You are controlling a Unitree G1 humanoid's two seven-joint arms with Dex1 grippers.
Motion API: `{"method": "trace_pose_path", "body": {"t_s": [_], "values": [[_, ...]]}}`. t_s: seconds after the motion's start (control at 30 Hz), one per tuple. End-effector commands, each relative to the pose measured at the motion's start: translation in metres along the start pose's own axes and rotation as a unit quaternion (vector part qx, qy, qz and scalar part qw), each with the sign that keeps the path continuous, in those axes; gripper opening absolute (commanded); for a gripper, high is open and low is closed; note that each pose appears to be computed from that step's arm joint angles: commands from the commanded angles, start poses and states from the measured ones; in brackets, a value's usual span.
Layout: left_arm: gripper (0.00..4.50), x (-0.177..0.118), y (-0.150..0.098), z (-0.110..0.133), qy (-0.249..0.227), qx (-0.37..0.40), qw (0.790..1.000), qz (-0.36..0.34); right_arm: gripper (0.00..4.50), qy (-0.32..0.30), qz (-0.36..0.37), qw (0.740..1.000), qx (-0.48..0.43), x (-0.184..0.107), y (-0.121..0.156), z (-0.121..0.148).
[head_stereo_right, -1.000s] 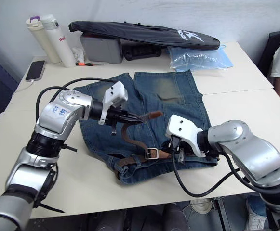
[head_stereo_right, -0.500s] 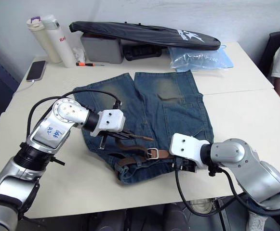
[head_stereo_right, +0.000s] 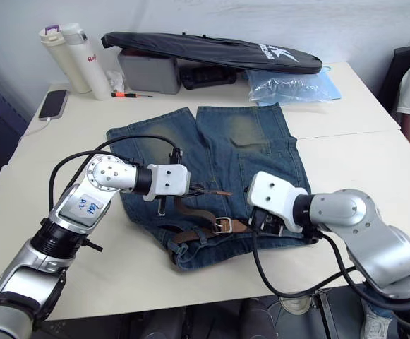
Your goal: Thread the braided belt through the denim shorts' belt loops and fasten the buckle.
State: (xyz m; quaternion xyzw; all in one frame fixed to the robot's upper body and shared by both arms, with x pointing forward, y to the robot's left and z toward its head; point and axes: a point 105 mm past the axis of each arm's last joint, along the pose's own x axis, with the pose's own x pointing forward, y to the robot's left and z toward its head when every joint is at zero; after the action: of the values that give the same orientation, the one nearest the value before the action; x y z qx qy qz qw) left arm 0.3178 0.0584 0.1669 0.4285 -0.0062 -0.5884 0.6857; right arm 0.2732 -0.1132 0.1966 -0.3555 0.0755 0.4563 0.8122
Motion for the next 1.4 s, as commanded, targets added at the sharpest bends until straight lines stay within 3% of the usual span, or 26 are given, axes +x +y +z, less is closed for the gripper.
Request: {"method": "trace_pose_path", "body": {"t_s": [0.03, 0.23, 0.33, 0.53, 0.57, 0.67, 0.7, 0.73, 0.77, 1.1, 1.2, 1.3, 1.33, 1.4], "values": [[0.0, 0.0, 0.006, 0.011, -0.013, 0.012, 1.0, 0.019, 3.45, -0.012, 0.0, 1.0, -0.022, 0.006, -0.002, 0.009], [0.0, 0.002, 0.009, 0.014, -0.017, 0.015, 1.0, 0.018, 3.45, -0.007, 0.01, 0.999, -0.046, 0.024, -0.001, 0.007], [0.0, 0.001, 0.009, 0.014, -0.017, 0.014, 1.0, 0.018, 2.71, -0.017, 0.013, 0.999, -0.042, 0.03, 0.0, 0.01], [0.0, -0.002, 0.01, 0.014, -0.025, -0.015, 0.999, 0.02, 0.26, -0.023, 0.01, 0.999, -0.048, 0.033, -0.001, 0.011], [0.43, -0.004, 0.012, 0.016, -0.034, -0.035, 0.999, 0.024, 0.01, -0.022, 0.01, 0.998, -0.05, 0.033, -0.001, 0.01], [1.51, -0.008, 0.017, 0.012, -0.025, -0.038, 0.998, 0.035, 0.0, -0.02, 0.01, 0.999, -0.049, 0.033, -0.002, 0.009], [1.65, -0.01, 0.019, 0.009, -0.015, -0.032, 0.999, 0.038, 0.0, -0.018, 0.01, 0.999, -0.048, 0.033, -0.003, 0.008], [2.26, -0.011, 0.018, 0.005, -0.006, -0.03, 0.999, 0.035, 0.0, -0.016, 0.011, 0.999, -0.048, 0.032, -0.004, 0.007], [2.45, -0.012, 0.018, 0.003, -0.001, -0.031, 0.999, 0.032, 0.0, -0.014, 0.011, 0.999, -0.048, 0.031, -0.004, 0.007], [2.45, -0.007, 0.015, -0.003, 0.003, -0.045, 0.999, 0.02, 0.0, -0.02, 0.016, 0.999, -0.043, 0.028, -0.005, 0.011], [1.62, -0.003, 0.015, -0.002, -0.004, -0.05, 0.999, 0.017, 0.0, -0.02, 0.015, 0.999, -0.041, 0.027, -0.005, 0.012], [0.34, 0.0, 0.016, 0.002, -0.016, -0.056, 0.998, 0.016, 0.0, -0.021, 0.017, 0.999, -0.038, 0.028, -0.003, 0.012], [0.1, 0.001, 0.016, 0.003, -0.021, -0.06, 0.998, 0.015, 0.0, -0.021, 0.017, 0.999, -0.037, 0.028, -0.002, 0.012], [0.1, 0.001, 0.017, 0.004, -0.024, -0.064, 0.998, 0.015, 0.0, -0.02, 0.018, 0.999, -0.037, 0.029, -0.001, 0.012]]}}
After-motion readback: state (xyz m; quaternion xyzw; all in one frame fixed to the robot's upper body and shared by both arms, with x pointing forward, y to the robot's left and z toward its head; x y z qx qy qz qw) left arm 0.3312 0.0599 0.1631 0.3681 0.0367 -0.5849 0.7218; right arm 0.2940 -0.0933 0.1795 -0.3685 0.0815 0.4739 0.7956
